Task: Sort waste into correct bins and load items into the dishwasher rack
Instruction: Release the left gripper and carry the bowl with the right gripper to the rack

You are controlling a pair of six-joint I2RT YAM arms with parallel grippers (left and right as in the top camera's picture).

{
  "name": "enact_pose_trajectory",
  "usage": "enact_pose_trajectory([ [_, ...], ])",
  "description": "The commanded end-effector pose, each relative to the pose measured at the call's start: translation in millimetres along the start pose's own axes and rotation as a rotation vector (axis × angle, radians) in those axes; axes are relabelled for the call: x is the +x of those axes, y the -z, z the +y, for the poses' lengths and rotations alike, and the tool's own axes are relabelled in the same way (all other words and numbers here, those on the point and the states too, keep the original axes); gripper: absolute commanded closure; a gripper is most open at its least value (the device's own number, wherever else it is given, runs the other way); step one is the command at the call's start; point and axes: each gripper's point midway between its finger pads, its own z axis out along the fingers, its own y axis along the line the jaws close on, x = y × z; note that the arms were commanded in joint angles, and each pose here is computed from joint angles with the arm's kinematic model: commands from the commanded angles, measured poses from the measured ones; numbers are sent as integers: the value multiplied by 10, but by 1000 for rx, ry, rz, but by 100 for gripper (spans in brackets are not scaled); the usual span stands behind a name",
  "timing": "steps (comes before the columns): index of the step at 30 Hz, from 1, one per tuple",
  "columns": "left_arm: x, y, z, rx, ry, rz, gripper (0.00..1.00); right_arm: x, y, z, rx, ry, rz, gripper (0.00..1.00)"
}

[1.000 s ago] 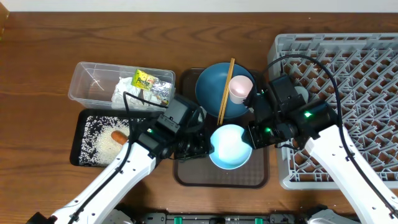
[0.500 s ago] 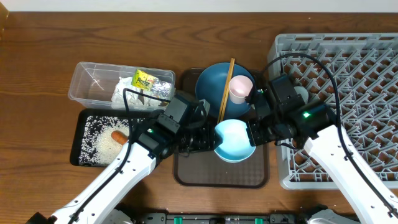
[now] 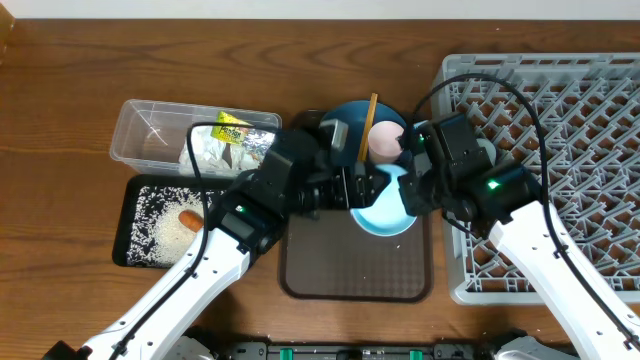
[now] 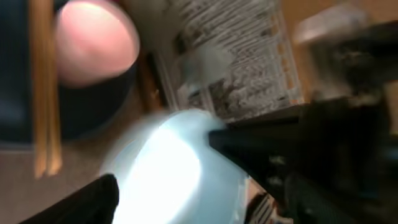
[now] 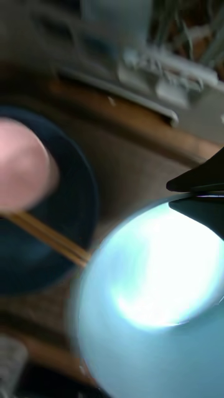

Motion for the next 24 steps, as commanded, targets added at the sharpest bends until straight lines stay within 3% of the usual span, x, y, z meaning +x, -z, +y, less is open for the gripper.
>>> enact_pose_trajectory([
  [1, -84, 34, -256, 92, -56, -22, 8, -196, 76, -317, 202, 17, -89, 99],
  [8, -281, 95, -247, 106, -68, -86, 4, -570, 374, -935, 564, -46, -272, 99],
  [17, -262, 91, -226, 98, -61, -78, 2, -869, 774, -1614, 837, 6, -356, 99],
  [21, -262, 91, -226, 98, -61, -78, 1, -961, 889, -1976, 929, 58, -344, 99],
  [24, -262, 91, -226, 98, -61, -78, 0, -984, 835, -2202, 971, 198, -259, 99],
])
